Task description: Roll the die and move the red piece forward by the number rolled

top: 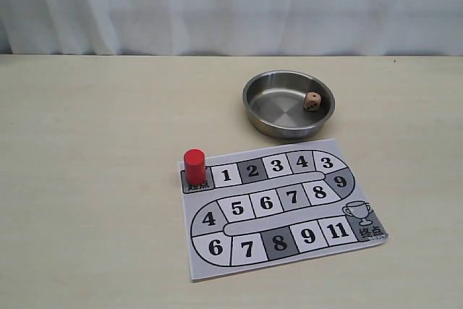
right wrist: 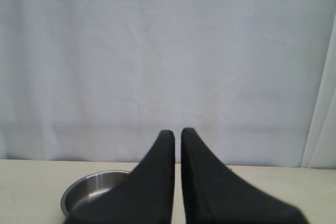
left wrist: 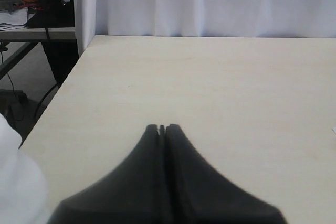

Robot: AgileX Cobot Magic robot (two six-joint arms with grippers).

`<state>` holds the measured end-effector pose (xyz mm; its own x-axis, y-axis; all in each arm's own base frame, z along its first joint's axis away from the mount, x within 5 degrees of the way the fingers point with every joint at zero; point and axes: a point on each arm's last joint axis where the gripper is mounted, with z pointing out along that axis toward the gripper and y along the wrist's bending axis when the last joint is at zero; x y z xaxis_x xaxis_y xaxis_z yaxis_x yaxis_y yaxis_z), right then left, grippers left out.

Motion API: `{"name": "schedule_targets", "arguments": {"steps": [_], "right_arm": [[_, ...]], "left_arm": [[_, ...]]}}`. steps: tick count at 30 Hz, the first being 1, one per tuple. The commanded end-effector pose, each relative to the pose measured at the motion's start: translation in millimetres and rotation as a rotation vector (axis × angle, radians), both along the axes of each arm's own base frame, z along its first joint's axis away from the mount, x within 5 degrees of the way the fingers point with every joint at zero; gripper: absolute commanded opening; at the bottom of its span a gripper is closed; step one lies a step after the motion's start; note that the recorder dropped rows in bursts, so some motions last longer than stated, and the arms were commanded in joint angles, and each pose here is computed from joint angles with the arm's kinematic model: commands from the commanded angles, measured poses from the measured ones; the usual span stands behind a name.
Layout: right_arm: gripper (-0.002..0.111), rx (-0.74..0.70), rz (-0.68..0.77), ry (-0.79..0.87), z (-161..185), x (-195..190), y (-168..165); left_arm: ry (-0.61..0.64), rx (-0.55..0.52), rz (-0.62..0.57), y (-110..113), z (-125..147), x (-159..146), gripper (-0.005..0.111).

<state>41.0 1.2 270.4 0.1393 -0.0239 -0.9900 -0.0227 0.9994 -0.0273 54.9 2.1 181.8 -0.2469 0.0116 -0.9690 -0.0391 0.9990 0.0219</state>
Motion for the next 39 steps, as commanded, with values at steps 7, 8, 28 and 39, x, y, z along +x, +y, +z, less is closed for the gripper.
{"name": "schedule_targets", "arguments": {"steps": [7, 8, 28, 39], "right_arm": [[0.004, -0.017, 0.002, 0.266, 43.9, 29.2, 0.8], [0.004, -0.018, 0.002, 0.294, 46.7, 37.1, 1.0], [0.042, -0.104, 0.028, 0.752, 34.8, 188.7, 5.4], [0.046, -0.142, 0.057, 1.019, 13.6, 242.1, 7.1]], "left_arm": [[-0.018, 0.002, -0.008, -0.4, 3.1, 0.1, 0.000], [-0.018, 0.002, -0.008, -0.4, 3.1, 0.1, 0.000], [-0.018, 0.002, -0.008, -0.4, 3.1, 0.1, 0.000], [-0.018, 0.002, -0.008, -0.4, 3.1, 0.1, 0.000]]}}
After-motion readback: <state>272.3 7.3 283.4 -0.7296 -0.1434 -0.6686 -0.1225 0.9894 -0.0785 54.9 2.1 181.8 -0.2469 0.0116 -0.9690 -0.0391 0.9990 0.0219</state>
